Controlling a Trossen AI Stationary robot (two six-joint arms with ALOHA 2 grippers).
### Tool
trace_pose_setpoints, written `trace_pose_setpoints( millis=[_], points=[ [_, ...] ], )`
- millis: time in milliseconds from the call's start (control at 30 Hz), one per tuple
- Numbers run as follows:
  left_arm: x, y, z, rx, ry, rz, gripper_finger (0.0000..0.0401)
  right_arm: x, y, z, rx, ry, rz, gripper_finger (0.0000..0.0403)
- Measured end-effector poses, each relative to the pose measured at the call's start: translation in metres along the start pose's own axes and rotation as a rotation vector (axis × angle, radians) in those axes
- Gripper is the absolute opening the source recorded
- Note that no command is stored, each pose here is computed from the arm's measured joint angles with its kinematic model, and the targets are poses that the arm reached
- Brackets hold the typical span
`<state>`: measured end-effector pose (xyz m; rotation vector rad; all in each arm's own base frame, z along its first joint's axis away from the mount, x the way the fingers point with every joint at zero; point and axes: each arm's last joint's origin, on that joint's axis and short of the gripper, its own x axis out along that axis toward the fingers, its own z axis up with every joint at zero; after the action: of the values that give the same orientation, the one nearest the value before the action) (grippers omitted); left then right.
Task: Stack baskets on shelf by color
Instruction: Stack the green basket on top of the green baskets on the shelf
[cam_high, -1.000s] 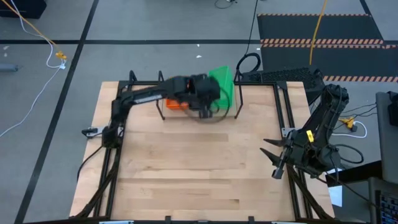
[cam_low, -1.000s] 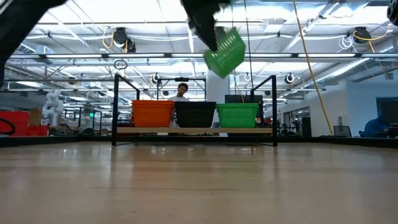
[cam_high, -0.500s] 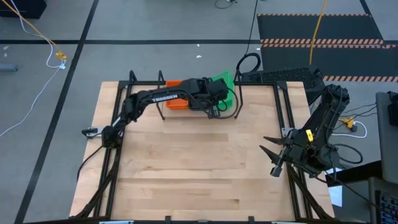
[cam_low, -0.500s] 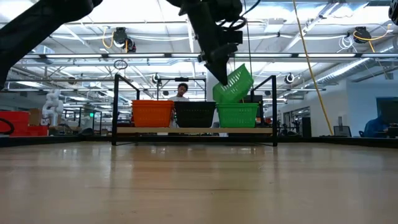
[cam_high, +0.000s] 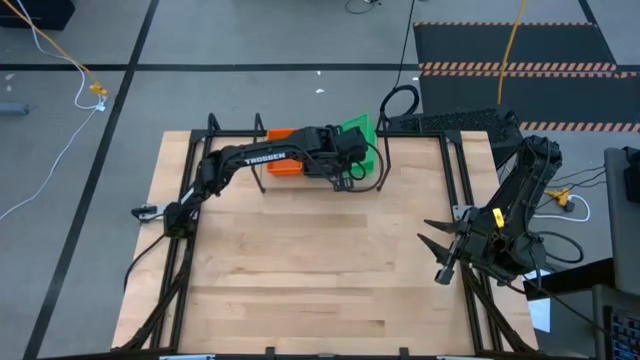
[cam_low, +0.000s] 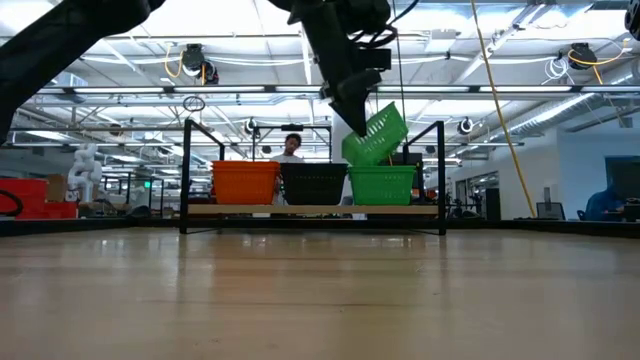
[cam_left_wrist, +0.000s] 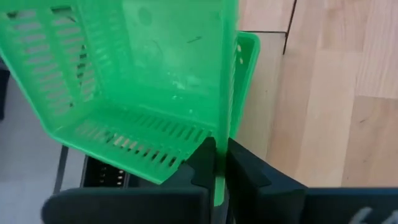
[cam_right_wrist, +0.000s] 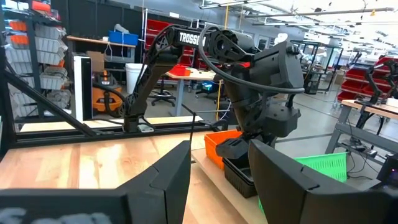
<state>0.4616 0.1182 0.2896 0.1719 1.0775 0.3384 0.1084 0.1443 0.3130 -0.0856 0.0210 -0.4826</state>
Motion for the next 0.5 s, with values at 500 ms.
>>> trace_pose_setpoints(
  millis=[500],
  points=[
    [0.0006,0.0014,0.0003,0.019,0.008,0.070,0.0154,0.0000,0.0000,0.0000,0.004,0.000,0.000,0.0155]
  ],
)
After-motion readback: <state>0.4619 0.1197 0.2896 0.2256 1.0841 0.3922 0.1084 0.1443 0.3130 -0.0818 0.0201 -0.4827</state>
